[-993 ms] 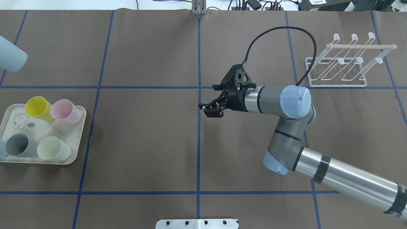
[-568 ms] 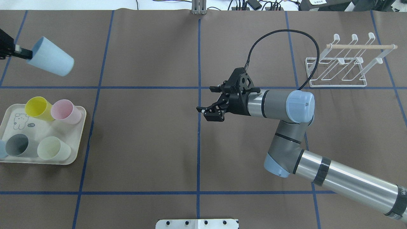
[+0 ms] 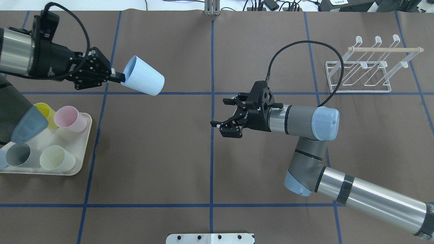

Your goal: Transfer IKEA cup to right arm and place on rack

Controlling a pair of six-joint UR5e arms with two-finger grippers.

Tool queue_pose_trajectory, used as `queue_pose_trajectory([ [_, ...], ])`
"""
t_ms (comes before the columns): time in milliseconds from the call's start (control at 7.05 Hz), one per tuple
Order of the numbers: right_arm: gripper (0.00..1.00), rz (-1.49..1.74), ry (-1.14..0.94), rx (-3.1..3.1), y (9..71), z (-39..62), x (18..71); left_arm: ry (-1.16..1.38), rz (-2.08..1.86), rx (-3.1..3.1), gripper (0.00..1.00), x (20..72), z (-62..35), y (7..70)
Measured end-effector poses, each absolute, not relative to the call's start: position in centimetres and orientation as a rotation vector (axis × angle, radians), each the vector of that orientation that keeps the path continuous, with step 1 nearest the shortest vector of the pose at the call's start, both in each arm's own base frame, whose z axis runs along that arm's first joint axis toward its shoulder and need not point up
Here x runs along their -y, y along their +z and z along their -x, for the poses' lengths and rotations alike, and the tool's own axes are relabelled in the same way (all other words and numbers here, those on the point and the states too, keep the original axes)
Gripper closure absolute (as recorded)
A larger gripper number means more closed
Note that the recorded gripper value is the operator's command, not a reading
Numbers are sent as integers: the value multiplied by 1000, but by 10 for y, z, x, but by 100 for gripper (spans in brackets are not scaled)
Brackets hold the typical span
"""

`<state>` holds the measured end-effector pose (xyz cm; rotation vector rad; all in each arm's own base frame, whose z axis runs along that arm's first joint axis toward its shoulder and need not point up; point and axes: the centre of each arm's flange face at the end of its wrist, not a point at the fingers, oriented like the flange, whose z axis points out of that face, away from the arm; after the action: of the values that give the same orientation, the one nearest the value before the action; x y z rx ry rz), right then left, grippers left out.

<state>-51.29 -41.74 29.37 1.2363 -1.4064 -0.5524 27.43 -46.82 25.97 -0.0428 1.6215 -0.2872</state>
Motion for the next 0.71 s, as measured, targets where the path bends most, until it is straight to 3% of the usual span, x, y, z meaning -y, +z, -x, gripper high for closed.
queue_pose_trajectory([
  [710, 5, -1430, -672, 1419, 288, 519, 390, -262, 121, -1699, 100, 424, -373, 238],
])
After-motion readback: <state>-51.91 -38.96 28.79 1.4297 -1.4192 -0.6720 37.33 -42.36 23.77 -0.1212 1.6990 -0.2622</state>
